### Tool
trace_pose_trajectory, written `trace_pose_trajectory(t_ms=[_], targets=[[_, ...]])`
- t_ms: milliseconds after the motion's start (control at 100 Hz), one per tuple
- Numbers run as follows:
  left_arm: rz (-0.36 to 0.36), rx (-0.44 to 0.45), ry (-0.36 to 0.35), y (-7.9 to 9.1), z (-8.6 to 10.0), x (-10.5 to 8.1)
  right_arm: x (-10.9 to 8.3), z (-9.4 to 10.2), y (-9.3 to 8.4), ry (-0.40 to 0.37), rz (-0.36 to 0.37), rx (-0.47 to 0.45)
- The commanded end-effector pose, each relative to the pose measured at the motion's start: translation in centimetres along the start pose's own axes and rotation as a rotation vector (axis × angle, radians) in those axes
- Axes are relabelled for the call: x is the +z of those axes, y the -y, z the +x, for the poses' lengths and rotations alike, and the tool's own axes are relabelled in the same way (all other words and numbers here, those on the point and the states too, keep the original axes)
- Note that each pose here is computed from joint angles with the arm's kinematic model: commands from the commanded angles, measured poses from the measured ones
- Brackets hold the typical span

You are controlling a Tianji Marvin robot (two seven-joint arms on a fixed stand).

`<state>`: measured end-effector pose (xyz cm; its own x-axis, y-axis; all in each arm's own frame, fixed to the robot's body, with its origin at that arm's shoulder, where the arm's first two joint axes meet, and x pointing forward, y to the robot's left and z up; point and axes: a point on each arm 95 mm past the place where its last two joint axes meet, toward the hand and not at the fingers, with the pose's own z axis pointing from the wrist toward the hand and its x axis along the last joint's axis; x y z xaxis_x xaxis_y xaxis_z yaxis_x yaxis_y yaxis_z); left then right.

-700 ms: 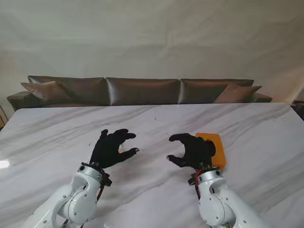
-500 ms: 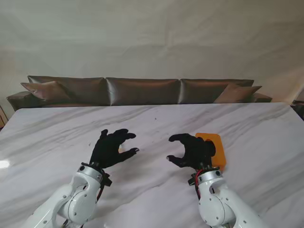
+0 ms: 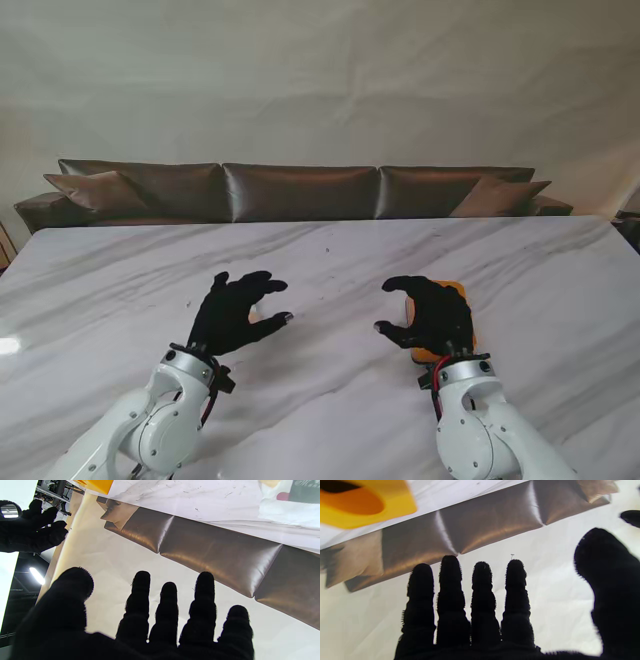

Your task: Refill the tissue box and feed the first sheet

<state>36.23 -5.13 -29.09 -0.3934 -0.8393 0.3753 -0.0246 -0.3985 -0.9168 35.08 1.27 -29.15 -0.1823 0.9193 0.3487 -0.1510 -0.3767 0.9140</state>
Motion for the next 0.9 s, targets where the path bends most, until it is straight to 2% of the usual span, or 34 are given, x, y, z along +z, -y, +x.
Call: trace_pose_trajectory(t_ms=[0,240,530,680,890], targets=[[-0.009,-0.008,0.005,0.0,-0.1,-0.1,0.1,-1.1,-1.2,0.023,-0.006,-0.033],[0.001,-0.013,0.001,0.2,-0.3,0.1,0.2,-5.0,-3.1,0.186,0.024,-0.155],[0.003,-0.003,0.010,0.4,-0.3,0.2,2.1,-9.0,-2.6,0.381,0.080,-0.209],[0.008,0.001,0.014,0.5,-0.3,0.0,3.2,-10.4,-1.6,0.473,0.141,-0.182],[0.009,0.000,0.021,0.6,-0.4,-0.2,4.4,-11.8,0.1,0.583,0.204,-0.099]])
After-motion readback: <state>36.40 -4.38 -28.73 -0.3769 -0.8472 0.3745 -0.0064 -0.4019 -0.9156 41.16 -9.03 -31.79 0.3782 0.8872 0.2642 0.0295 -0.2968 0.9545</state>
